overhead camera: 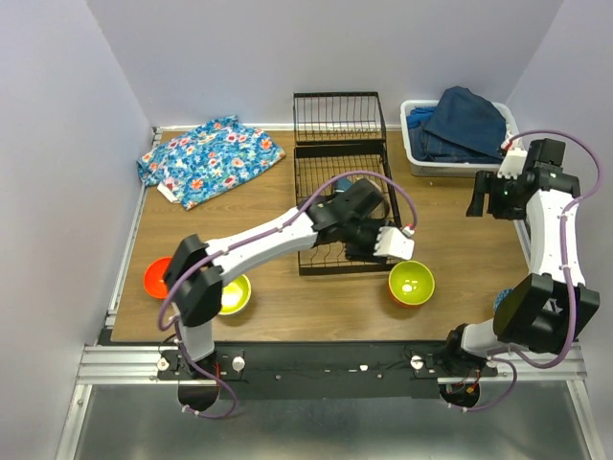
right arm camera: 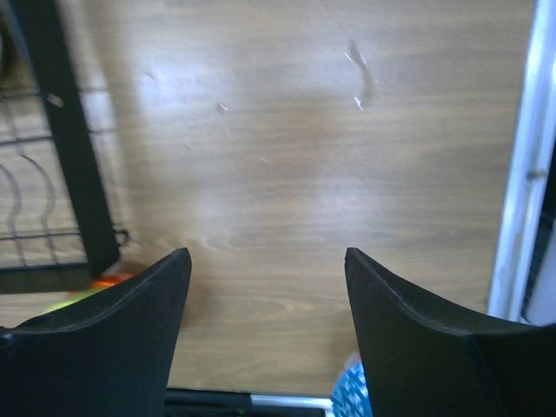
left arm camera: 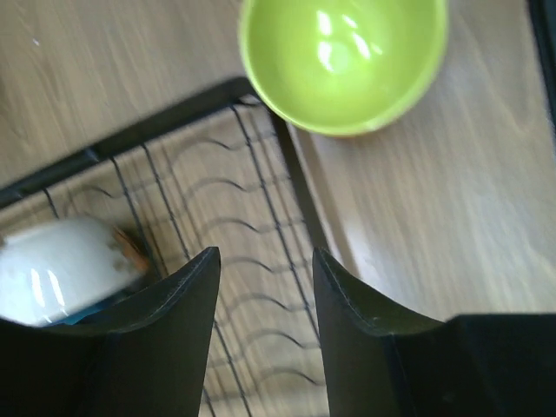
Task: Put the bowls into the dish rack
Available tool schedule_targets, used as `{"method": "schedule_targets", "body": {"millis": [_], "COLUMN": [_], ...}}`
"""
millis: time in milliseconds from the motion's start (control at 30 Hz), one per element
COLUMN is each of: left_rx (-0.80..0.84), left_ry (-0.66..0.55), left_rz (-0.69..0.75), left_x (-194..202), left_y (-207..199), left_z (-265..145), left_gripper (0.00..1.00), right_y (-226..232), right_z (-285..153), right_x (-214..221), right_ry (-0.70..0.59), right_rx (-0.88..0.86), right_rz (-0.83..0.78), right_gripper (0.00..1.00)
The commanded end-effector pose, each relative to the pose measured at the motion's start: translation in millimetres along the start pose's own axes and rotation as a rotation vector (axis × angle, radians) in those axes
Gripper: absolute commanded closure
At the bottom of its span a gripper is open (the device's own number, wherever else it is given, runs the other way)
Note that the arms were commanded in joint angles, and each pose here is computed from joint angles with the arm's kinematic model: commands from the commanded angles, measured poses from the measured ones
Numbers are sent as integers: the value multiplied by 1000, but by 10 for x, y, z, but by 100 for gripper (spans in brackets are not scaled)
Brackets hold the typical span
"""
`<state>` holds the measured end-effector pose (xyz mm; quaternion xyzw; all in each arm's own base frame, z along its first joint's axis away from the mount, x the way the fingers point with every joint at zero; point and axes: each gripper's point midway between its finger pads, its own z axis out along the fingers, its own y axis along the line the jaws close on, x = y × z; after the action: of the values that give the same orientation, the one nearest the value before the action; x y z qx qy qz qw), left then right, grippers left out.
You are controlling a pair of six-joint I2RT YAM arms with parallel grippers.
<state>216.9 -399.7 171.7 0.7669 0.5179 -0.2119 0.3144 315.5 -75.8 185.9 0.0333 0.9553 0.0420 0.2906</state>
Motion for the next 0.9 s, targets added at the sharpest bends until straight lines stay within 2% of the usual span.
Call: {"method": "schedule_targets", "body": {"millis": [0,133,333,500,633,867], "left_rx": [-60,-139,-201,-260,-293,-309], "left_ry": [-32,-22,7,20,35,35], "left_rz": [-4,-11,-44,-120,-158,-177], "left_x": [-226,-218,-124,0,114,165], "left_y": [336,487,533,657,760,811], "left_z": [152,122,-34,-192,-305,-329], "left_gripper": [46,46,45,45,45,45], "right_y": [-350,-523,-429,-365,-297,-416], "right_z": [-68,-199,-283,-215,-224,-272], "right_x": [412,916,1381,1661,1960,1975], "right_ry": [205,412,589,625,707,711], "right_rx": [107,126,34,1,-12,79], "right_rz": [-12,-39,-84,-109,-86,-90], "right_gripper": [22,28,30,30,31,34]}}
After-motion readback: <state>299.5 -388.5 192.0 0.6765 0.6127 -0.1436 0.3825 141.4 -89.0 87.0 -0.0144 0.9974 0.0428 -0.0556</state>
